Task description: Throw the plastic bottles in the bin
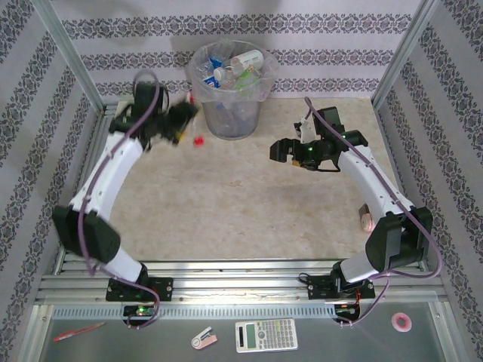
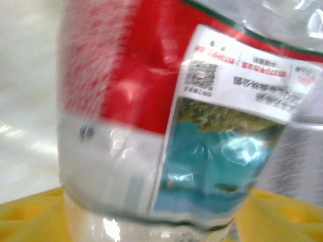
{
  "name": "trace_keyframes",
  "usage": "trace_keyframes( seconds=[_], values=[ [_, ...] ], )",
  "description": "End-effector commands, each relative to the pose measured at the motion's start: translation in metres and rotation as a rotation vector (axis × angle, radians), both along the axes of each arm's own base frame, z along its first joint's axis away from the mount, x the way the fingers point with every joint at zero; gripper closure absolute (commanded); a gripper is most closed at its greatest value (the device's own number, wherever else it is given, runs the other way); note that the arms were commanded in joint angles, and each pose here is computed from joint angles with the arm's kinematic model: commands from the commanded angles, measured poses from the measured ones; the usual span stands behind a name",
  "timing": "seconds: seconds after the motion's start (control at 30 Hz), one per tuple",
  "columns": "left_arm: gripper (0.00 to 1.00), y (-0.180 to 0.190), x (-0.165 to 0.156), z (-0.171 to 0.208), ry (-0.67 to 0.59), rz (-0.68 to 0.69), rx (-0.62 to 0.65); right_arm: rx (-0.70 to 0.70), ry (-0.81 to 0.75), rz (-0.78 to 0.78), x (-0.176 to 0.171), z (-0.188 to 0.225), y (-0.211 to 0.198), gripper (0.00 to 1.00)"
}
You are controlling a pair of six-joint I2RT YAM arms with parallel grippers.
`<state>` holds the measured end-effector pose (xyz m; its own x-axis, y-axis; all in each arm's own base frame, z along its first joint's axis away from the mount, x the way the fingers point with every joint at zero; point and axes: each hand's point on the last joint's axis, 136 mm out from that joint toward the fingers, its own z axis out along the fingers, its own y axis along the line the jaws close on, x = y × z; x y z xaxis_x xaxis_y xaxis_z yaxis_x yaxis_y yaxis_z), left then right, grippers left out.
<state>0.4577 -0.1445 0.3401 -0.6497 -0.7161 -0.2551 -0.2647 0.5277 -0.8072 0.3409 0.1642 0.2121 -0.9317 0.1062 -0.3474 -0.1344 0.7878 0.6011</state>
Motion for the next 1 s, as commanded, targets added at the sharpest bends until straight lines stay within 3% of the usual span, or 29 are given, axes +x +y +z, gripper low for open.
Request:
trace_keyframes(
  seconds=[0.0,0.1,0.27,0.77,0.97],
  values=[
    [0.00,-0.010,0.041,0.100,-0.242,-0.028,-0.047,0.024,-0.058,0.019,-0.003,0.022,-0.002,0.02],
    [0.00,-0.010,0.056,0.114,-0.258,-0.014,-0.045,0.033,-0.056,0.014,-0.008,0.021,-0.004,0.02],
    [0.00,0.004,0.044,0.104,-0.233,0.004,0.038,0.042,-0.042,0.000,-0.016,0.013,-0.009,0.02],
    [0.00,0.074,-0.043,-0.026,0.006,0.113,0.286,0.058,-0.016,0.025,-0.004,0.005,-0.004,0.02],
    [0.00,0.110,-0.049,-0.053,0.071,0.143,0.361,0.058,-0.006,0.021,-0.004,0.003,-0.003,0.02]
  ],
)
